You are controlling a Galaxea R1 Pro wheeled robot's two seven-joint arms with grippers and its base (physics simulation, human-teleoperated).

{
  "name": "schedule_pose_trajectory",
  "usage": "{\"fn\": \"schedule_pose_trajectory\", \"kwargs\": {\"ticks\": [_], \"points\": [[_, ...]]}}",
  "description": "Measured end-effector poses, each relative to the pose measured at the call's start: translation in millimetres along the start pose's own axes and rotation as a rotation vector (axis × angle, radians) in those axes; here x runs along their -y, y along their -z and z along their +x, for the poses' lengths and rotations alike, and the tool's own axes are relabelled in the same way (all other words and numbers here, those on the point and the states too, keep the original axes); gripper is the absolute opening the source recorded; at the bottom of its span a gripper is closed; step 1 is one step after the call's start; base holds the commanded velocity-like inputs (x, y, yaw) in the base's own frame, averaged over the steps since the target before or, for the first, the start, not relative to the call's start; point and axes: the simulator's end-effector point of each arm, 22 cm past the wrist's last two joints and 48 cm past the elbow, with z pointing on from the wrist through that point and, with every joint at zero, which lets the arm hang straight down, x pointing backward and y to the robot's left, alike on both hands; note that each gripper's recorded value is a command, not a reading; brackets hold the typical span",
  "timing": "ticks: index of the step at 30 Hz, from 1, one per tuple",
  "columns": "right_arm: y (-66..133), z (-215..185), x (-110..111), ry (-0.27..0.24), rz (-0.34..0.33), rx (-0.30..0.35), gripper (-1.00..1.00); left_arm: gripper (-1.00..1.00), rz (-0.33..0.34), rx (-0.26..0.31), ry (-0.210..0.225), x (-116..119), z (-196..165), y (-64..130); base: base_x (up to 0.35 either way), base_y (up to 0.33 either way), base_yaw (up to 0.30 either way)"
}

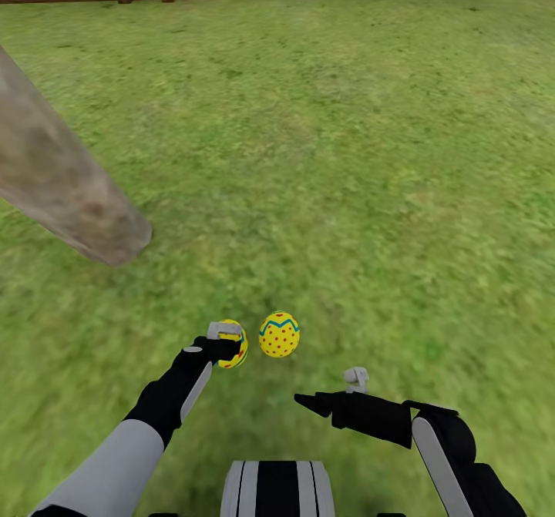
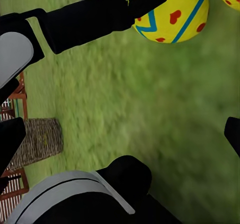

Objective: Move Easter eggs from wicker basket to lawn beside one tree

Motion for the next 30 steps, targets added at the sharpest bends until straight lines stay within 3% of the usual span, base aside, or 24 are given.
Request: {"fn": "schedule_pose_trajectory", "kwargs": {"ticks": [1, 14, 30], "points": [[0.0, 0, 0, 0.000, 0.000, 0.000, 1.00, 1.00, 0.000, 0.000, 0.000, 0, 0, 0.0, 0.000, 0.000, 0.000], [0.3, 0, 0, 0.000, 0.001, 0.000, 1.00, 1.00, -0.002, 0.000, -0.001, -1, 0, 0.0, 0.000, 0.000, 0.000], [11.4, -13, -22, 0.051, -0.010, 0.032, 1.00, 1.00, -0.009, 0.060, -0.005, -2, -33, 24.2, 0.000, 0.000, 0.000]]}}
